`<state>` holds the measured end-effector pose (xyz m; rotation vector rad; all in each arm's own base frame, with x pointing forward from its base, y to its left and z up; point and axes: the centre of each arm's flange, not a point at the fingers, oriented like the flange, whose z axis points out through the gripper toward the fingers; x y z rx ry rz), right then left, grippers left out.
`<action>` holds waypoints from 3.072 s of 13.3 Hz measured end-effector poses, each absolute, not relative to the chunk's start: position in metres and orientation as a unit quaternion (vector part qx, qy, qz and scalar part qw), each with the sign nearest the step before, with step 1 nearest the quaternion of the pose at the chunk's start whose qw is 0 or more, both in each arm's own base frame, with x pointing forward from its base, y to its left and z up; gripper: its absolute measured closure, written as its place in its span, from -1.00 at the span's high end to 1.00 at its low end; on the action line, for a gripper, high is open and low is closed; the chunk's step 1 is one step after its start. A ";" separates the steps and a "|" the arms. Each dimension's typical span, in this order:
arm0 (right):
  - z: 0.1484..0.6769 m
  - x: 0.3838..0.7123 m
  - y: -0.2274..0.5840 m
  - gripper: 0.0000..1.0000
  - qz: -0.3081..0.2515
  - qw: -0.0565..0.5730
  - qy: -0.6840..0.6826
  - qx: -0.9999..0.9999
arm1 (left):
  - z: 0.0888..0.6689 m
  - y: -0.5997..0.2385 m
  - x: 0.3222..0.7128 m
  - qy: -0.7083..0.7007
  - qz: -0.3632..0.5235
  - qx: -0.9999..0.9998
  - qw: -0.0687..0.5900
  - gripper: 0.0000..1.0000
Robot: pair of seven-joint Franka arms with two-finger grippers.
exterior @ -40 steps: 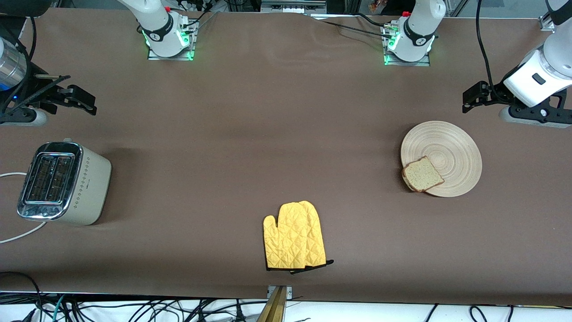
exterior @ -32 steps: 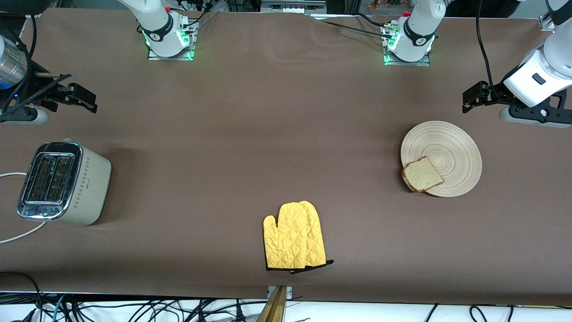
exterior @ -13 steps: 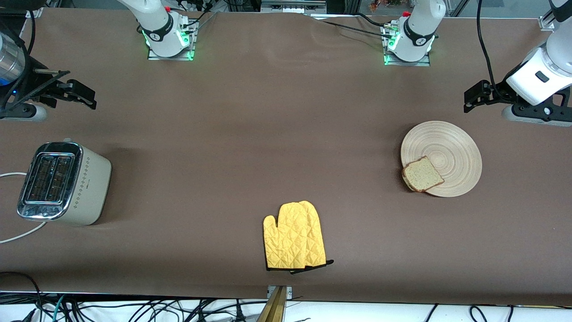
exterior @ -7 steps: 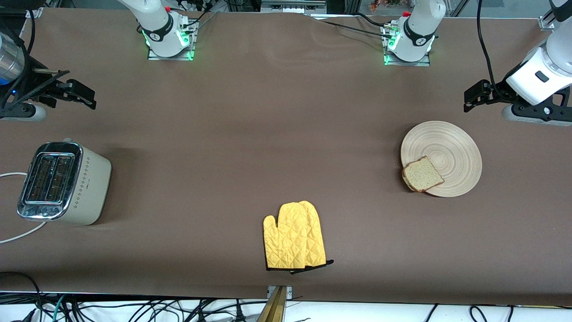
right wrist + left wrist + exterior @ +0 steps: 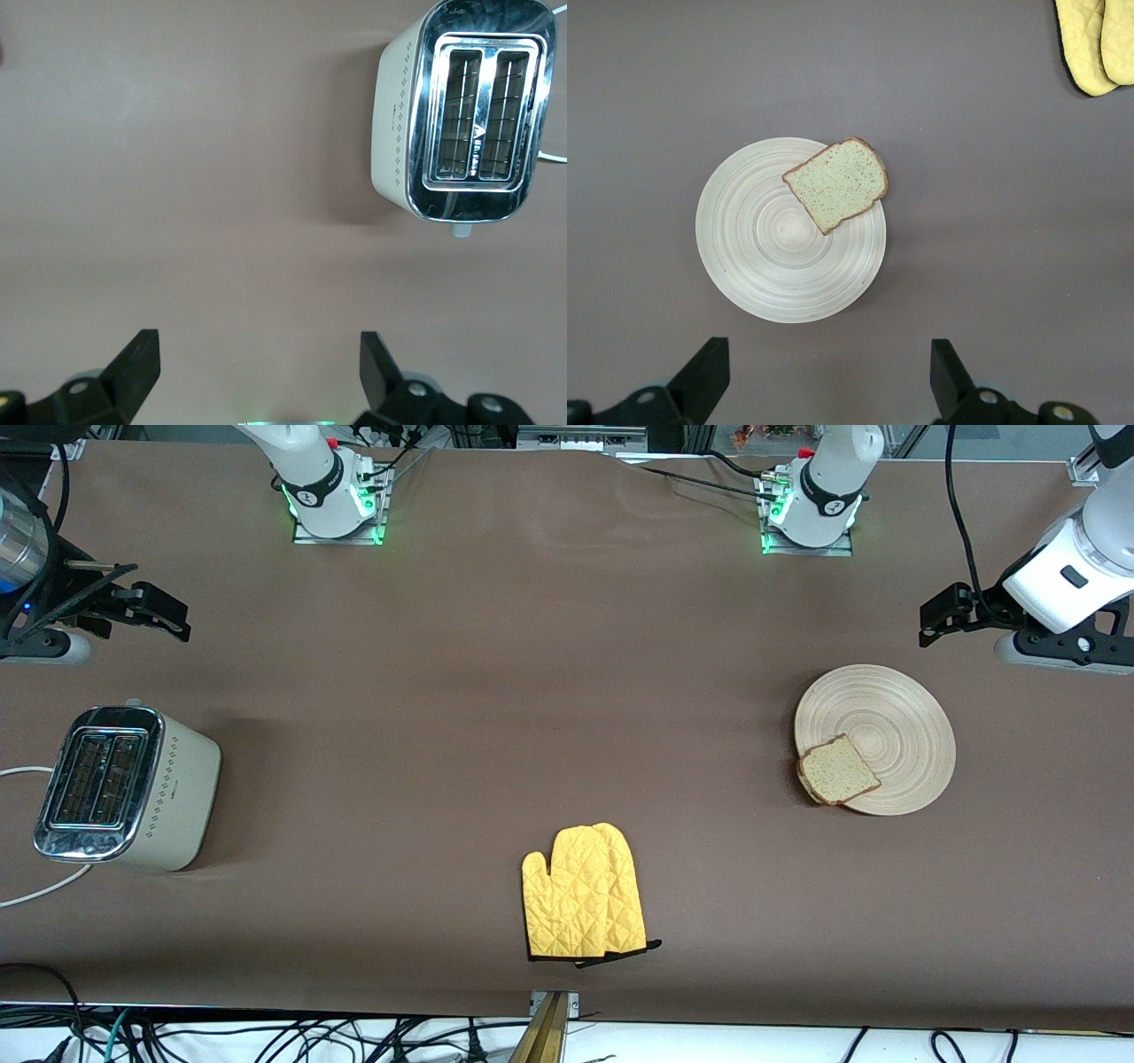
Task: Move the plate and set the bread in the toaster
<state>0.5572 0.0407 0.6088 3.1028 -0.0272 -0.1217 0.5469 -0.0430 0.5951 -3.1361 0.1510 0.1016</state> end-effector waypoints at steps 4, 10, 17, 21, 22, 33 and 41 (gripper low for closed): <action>0.609 0.557 0.042 1.00 -0.039 0.018 -0.008 0.999 | 0.595 -0.043 0.547 0.048 0.032 -0.998 0.000 1.00; 0.609 0.557 0.048 1.00 -0.039 0.018 -0.002 0.999 | 0.595 -0.043 0.547 0.048 0.034 -0.998 0.000 1.00; 0.612 0.556 0.048 1.00 -0.037 0.018 -0.002 0.999 | 0.595 -0.043 0.546 0.048 0.034 -0.998 0.000 1.00; 0.612 0.556 0.048 1.00 -0.036 0.018 -0.002 0.999 | 0.595 -0.043 0.546 0.048 0.035 -0.998 0.000 1.00; 0.612 0.556 0.048 1.00 -0.036 0.018 -0.002 0.999 | 0.595 -0.043 0.546 0.048 0.035 -0.998 0.000 1.00; 0.612 0.556 0.048 1.00 -0.037 0.018 -0.002 0.999 | 0.595 -0.043 0.546 0.048 0.035 -0.998 0.000 1.00; 0.612 0.556 0.048 1.00 -0.036 0.018 -0.002 0.999 | 0.595 -0.043 0.546 0.048 0.035 -0.998 0.000 1.00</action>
